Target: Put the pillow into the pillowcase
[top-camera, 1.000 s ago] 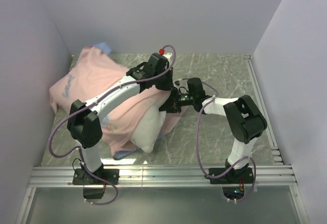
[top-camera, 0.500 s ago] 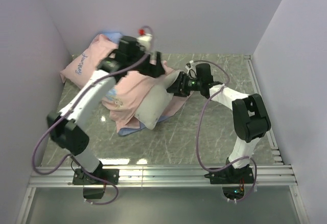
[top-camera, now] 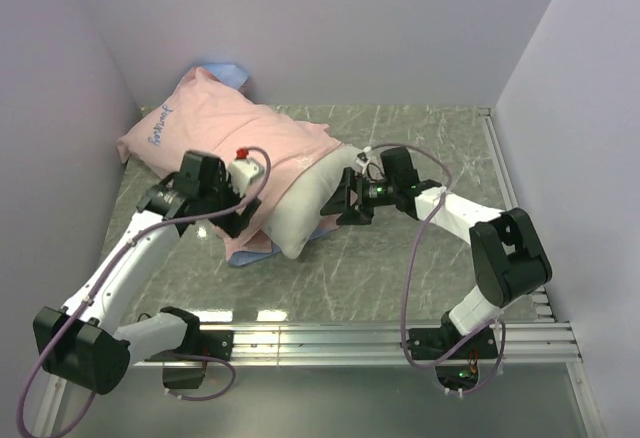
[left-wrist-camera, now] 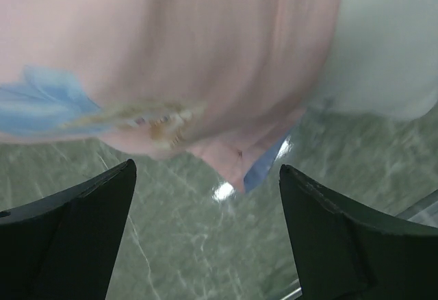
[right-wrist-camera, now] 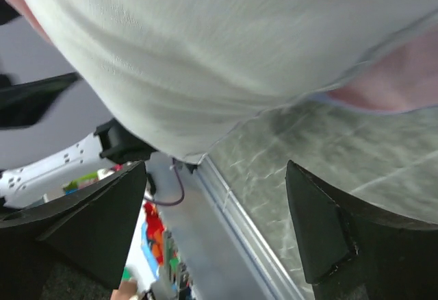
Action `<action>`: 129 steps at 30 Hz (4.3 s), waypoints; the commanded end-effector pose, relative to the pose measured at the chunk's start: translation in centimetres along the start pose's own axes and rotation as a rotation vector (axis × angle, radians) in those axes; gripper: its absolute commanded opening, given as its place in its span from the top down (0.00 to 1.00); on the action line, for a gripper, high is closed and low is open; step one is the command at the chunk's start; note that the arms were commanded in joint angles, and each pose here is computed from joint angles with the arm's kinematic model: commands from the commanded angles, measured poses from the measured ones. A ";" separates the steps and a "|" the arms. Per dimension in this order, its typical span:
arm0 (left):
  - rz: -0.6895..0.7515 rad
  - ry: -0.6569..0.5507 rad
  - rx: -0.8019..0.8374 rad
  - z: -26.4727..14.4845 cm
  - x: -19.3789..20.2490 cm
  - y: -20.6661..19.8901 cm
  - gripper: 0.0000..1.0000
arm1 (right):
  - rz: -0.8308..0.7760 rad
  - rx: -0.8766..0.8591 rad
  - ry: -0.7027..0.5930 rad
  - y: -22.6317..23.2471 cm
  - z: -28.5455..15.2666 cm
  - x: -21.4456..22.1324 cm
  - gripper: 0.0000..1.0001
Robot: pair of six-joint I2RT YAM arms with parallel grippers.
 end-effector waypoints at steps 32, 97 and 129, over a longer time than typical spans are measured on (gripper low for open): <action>0.475 -0.365 0.842 -0.6 -5.7 -19.5 1.00 | 0.412 -0.132 -0.184 2.6 13.3 -2.7 1.00; -0.328 -0.014 -0.254 5.0 -7.7 10.0 0.26 | -0.273 0.313 0.013 -8.2 0.9 3.1 1.00; -0.231 -0.292 0.082 8.0 -20.5 -1.3 0.12 | -0.421 0.187 0.002 -3.0 -1.1 4.6 0.36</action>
Point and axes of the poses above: each gripper's point midway between its finger pads, its own z axis out along the fingers, its own y axis along the line the jaws close on, x = y × z, the point moved 4 cm from there along -z, back along the fingers, and after that the axes turned 4 degrees about z, right-handed, at the moved point
